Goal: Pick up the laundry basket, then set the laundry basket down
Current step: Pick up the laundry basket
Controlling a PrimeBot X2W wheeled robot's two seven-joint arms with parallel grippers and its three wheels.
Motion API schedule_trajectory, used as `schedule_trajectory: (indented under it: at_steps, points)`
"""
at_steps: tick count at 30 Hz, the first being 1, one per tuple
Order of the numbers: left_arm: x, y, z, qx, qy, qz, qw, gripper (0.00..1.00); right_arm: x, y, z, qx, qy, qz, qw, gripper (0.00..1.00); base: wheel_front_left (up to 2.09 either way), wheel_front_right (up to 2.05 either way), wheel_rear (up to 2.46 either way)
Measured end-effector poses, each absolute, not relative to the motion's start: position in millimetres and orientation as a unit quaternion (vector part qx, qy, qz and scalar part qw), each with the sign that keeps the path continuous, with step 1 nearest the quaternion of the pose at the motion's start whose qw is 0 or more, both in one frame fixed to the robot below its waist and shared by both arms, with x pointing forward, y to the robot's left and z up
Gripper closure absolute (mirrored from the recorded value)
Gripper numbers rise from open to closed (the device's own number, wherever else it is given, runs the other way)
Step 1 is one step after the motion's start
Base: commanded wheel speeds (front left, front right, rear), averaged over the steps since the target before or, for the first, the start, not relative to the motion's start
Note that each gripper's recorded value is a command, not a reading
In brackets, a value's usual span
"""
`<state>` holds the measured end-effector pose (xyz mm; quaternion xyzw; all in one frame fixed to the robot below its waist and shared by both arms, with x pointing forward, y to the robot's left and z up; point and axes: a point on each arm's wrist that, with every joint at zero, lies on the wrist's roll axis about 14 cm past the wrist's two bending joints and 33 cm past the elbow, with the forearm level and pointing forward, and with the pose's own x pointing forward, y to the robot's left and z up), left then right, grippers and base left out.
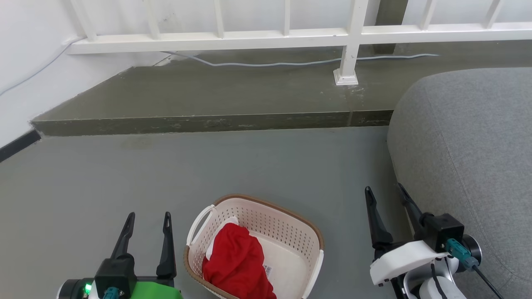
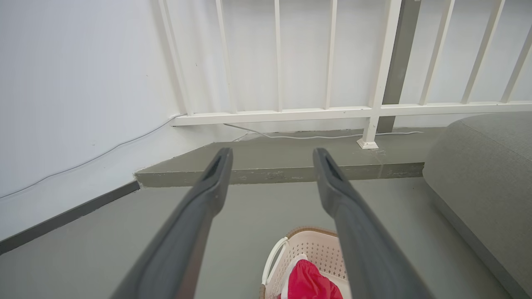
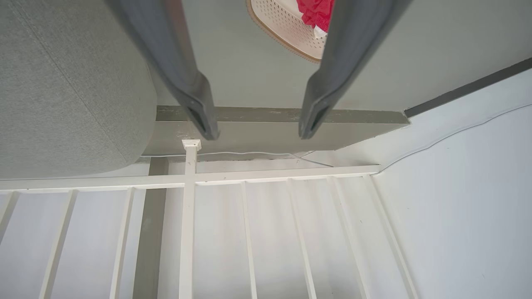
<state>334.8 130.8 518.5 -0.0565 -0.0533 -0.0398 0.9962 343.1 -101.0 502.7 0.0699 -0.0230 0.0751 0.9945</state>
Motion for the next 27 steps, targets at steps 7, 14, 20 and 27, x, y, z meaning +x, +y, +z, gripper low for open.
schedule_trajectory:
  at_steps: [7,14,20,27]
  points:
    - [335,131,517,-0.057,-0.051,-0.039,0.996,0.00,343,-101,501,0.070,-0.021,0.075,0.995,0.00,0.00,0.00,0.00]
    - [338,131,512,-0.058,-0.042,-0.038,0.997,0.00,346,-102,497,0.072,-0.015,0.072,0.995,0.00,0.00,0.00,0.00]
    - [344,132,503,-0.060,-0.028,-0.036,0.997,0.00,353,-104,492,0.075,-0.006,0.067,0.995,0.00,0.00,0.00,0.00]
    - [359,130,483,-0.060,0.004,-0.040,0.997,0.00,371,-109,484,0.073,0.004,0.059,0.996,0.00,0.00,0.00,0.00]
